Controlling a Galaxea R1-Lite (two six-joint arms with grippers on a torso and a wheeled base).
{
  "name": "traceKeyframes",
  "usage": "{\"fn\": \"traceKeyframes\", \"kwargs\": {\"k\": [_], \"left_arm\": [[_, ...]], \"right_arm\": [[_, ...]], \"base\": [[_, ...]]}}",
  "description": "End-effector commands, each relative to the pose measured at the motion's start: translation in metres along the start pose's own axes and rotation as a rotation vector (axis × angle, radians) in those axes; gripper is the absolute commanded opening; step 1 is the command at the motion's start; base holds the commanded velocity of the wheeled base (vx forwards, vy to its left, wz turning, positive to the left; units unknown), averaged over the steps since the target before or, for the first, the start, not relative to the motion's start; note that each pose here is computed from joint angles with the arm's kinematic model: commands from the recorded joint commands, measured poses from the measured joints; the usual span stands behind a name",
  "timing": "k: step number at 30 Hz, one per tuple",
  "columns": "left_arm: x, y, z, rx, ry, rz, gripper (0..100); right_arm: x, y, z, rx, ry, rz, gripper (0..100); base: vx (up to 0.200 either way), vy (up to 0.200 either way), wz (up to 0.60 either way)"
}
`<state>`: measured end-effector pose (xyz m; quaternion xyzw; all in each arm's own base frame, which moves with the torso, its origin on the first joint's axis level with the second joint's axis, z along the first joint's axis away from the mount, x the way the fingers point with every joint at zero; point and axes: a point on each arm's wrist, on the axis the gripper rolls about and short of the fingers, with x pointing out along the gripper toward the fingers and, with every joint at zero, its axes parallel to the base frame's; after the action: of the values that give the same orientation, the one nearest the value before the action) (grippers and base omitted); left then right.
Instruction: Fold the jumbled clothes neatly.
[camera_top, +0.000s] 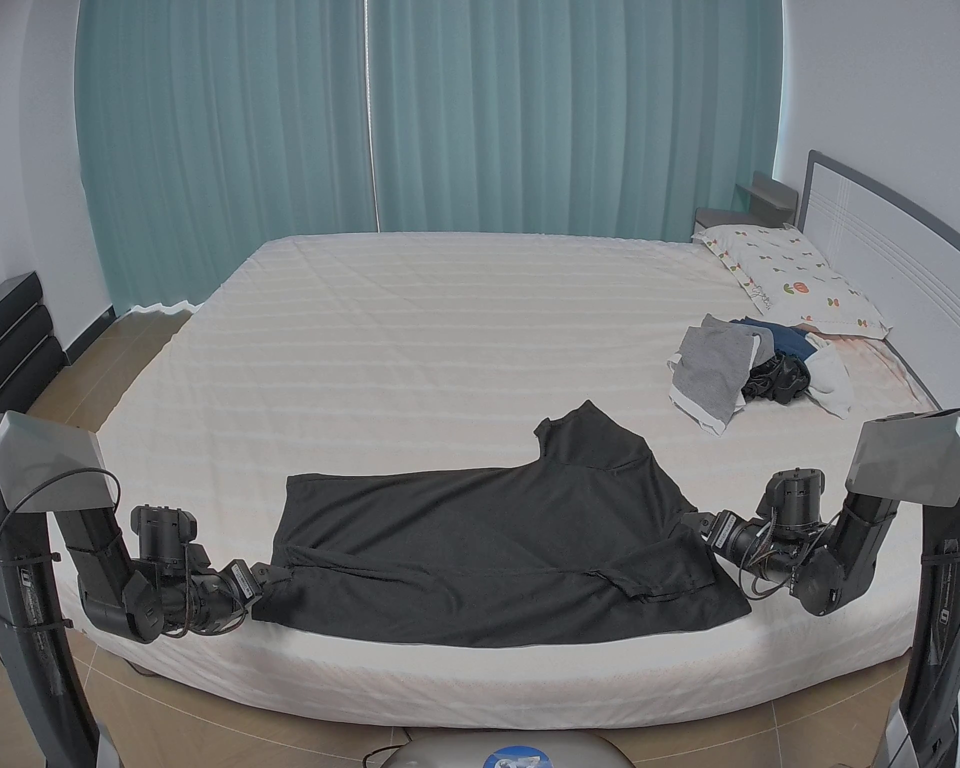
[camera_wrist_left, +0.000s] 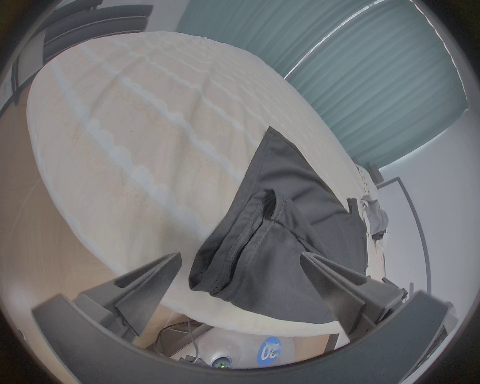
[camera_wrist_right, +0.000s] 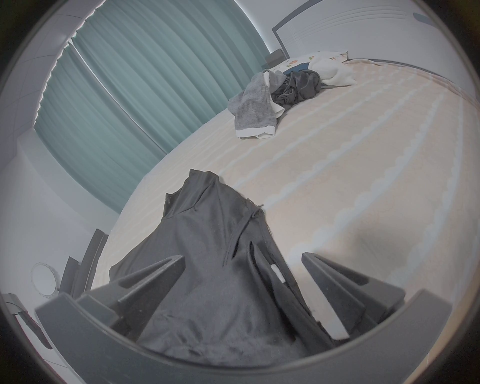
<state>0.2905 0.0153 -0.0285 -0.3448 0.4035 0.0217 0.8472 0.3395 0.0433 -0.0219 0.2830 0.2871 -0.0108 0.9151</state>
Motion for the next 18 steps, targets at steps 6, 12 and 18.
{"fn": "traceKeyframes", "kwargs": {"k": [6, 12, 18], "left_arm": [[0.008, -0.001, -0.013, 0.058, 0.013, 0.056, 100], [0.02, -0.003, -0.022, 0.096, -0.044, 0.142, 0], [0.018, -0.004, -0.022, 0.096, -0.064, 0.145, 0]], "right_arm": [[-0.047, -0.001, -0.007, 0.008, 0.064, 0.012, 100], [-0.061, -0.009, -0.024, 0.006, 0.138, -0.033, 100], [-0.062, -0.019, -0.037, 0.013, 0.193, -0.083, 100]], "base": [[0.0, 0.0, 0.0], [0.0, 0.0, 0.0], [0.0, 0.0, 0.0]]}}
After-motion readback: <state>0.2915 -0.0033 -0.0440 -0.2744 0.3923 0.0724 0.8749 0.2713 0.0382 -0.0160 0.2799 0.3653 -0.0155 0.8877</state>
